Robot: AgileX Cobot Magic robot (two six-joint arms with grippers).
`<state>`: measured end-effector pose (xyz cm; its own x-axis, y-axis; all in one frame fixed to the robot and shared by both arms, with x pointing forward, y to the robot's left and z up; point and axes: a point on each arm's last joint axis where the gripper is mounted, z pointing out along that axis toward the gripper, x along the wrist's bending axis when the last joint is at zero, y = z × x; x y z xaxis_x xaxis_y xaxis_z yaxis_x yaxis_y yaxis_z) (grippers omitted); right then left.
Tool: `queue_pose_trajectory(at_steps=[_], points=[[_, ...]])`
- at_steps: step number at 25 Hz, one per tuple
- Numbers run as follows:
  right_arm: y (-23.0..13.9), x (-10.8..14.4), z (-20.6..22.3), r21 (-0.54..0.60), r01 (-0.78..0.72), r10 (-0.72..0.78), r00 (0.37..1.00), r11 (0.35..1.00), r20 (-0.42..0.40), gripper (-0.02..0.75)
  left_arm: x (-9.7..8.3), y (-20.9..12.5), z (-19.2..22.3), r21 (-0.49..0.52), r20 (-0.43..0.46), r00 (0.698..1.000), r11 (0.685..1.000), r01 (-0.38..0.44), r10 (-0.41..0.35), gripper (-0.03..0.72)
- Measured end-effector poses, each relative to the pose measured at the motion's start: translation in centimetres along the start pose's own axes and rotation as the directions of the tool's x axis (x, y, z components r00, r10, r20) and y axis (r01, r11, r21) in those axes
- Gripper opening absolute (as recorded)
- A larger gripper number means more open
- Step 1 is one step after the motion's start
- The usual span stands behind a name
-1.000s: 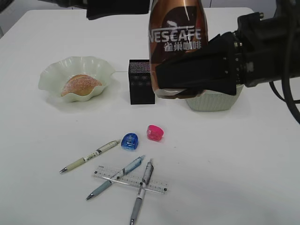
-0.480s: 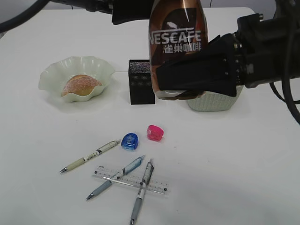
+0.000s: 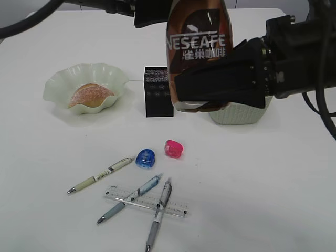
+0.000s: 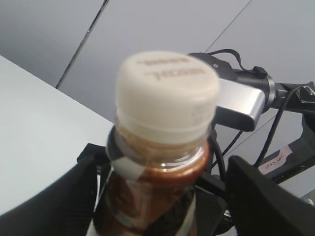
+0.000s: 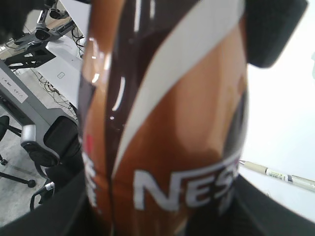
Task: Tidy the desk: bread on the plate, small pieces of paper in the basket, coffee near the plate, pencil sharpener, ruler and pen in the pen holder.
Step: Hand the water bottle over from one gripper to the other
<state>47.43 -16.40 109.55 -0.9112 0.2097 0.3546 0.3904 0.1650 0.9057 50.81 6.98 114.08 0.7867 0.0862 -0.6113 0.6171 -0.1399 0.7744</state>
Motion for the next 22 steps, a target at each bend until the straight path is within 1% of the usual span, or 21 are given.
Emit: queue_pose_trajectory(at_steps=[18, 20, 22], points=[[0.0, 0.0, 0.0, 0.002, 0.001, -0.001, 1.000, 1.000, 0.000, 0.406, 1.0, -0.4, 1.4, -0.009, 0.020, 0.999, 0.999, 0.032, -0.032, 0.588], [0.0, 0.0, 0.0, 0.002, 0.001, -0.001, 1.000, 1.000, 0.000, 0.406, 1.0, -0.4, 1.4, -0.010, 0.021, 0.999, 0.999, 0.032, -0.032, 0.554], [0.0, 0.0, 0.0, 0.002, 0.001, -0.001, 1.000, 1.000, 0.000, 0.406, 1.0, -0.4, 1.4, -0.011, 0.021, 0.999, 0.999, 0.032, -0.032, 0.475]])
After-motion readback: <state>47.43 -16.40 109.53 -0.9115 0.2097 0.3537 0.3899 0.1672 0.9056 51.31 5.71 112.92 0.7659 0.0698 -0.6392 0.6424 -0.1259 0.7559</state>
